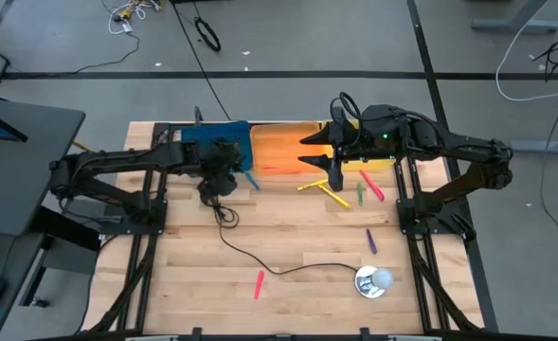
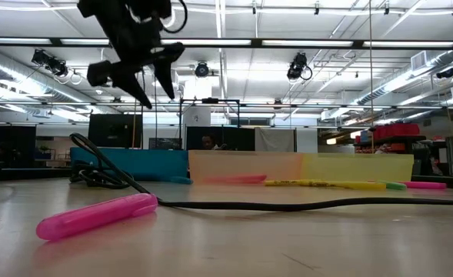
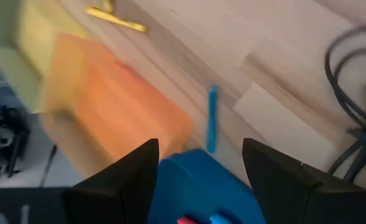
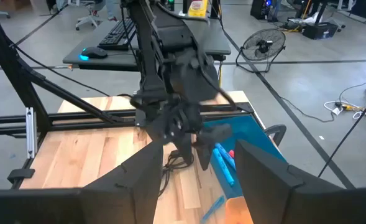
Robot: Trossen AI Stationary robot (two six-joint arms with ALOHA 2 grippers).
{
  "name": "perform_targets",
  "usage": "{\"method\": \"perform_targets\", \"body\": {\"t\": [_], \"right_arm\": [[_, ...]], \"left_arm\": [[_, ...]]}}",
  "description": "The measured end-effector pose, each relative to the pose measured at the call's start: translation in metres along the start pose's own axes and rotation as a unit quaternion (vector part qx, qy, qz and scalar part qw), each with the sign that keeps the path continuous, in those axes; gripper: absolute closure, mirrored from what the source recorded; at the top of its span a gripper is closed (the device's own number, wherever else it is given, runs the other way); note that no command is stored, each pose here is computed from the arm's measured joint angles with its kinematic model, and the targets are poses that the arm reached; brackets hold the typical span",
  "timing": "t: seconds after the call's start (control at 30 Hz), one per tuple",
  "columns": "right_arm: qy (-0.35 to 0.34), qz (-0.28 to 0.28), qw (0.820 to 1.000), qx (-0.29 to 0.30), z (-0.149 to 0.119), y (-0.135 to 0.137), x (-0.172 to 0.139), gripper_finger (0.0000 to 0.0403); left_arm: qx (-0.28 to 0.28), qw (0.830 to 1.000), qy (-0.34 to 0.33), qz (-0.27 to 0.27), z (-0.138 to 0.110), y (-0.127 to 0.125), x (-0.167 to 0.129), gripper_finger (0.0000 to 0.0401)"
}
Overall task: Pick & Place Markers
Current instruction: Put the small blue pen into the yellow bin
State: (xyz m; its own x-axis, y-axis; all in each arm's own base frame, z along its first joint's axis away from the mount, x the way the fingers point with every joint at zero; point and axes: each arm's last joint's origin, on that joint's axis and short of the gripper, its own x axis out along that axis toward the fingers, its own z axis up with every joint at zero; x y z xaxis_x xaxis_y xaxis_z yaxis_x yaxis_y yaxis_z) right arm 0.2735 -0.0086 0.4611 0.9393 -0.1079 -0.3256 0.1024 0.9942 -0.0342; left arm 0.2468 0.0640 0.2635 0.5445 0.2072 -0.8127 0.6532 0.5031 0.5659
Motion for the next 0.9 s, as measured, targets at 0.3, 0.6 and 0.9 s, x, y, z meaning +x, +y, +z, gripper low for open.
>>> {"method": "perform_targets", "body": {"t": [0.3, 0.6, 0.9], "right_arm": [[0.002, 0.000, 1.000, 0.001, 0.000, 0.000, 0.000, 0.0201], [0.009, 0.000, 1.000, 0.000, -0.002, 0.000, 0.000, 0.0201], [0.008, 0.000, 1.000, -0.005, -0.002, 0.000, 0.000, 0.0201]], "left_arm": [[0.021, 0.999, 0.003, -0.043, -0.002, 0.013, 0.026, 0.0163], [0.014, 0.997, -0.022, -0.072, -0.007, 0.033, 0.044, 0.0163], [0.008, 0.992, -0.054, -0.112, -0.014, 0.041, 0.065, 0.0163]]}}
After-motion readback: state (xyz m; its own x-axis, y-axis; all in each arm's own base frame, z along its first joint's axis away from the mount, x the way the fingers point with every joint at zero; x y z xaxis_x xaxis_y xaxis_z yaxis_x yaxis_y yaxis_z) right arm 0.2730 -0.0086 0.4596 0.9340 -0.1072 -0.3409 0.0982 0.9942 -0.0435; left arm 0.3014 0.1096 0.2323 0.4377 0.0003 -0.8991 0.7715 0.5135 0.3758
